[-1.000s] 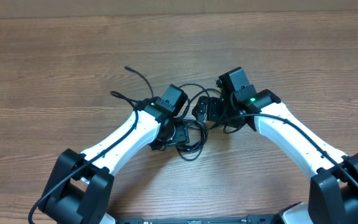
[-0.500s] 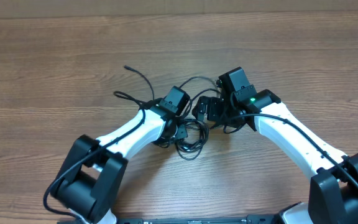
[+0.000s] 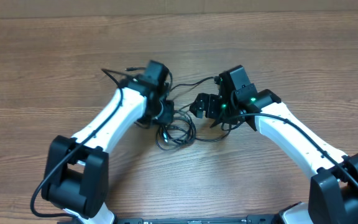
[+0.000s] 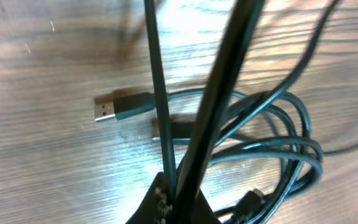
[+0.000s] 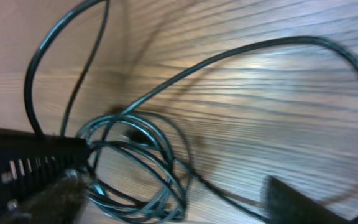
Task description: Untangle cables
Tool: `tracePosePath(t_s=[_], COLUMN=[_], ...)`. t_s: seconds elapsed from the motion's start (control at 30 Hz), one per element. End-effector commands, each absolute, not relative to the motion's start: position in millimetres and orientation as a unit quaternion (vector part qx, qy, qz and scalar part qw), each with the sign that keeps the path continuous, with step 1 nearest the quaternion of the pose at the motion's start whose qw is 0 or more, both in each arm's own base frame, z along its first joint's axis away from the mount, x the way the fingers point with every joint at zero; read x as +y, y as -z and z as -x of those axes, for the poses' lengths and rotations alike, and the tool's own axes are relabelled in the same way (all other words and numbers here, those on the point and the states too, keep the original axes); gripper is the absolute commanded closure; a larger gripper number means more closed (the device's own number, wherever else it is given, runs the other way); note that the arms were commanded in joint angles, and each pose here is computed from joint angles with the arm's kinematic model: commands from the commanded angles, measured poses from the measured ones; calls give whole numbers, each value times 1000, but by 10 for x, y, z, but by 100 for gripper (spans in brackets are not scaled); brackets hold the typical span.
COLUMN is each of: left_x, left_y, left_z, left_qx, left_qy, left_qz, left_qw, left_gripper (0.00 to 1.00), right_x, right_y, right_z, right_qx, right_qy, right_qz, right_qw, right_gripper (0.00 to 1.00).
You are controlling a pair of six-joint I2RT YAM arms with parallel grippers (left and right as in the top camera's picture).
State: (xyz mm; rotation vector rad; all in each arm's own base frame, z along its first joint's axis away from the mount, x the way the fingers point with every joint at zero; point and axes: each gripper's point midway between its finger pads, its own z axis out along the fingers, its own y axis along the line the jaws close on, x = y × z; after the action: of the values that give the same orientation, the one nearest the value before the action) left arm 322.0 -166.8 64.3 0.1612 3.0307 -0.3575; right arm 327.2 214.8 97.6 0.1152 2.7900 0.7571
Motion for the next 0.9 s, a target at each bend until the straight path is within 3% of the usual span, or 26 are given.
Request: tracePosePath(t_s=[0.0,0.1,0.13,0.2,0.37,0.87], left_x=[-1849,-1913,-1947,-2042,-2204,-2356], left_y=[-1034,-1115,-1145,-1203,-1316,-1466], left_z=[-3357,-3425,-3444,-3418,-3308,-3156], left_qx=[965,955,950,936,895,849], left_qy=[193,231,247,276,327,389], left_qz=[-157,-157,-160,-192,-279,-334], left_qw=[86,98,102,108,121,127], left_gripper=[96,96,96,96,96,96], right_x=[2322,2379,2378,2373,2233,2053], right_y=[-1135,-1168,-1164,-1159,-1087,-830], right_z=[-3243,-3192,-3178,-3175,-3305,-3102], right_qx=[940,935,935,935,947,964], right_qy=[-325,-343,-343,-342,-298,-248], right_qz=[-24,-18,-18,-19,-33,-50], right_qw=[104,91,87,86,120,84], right_gripper=[41,71,75,75,58,53])
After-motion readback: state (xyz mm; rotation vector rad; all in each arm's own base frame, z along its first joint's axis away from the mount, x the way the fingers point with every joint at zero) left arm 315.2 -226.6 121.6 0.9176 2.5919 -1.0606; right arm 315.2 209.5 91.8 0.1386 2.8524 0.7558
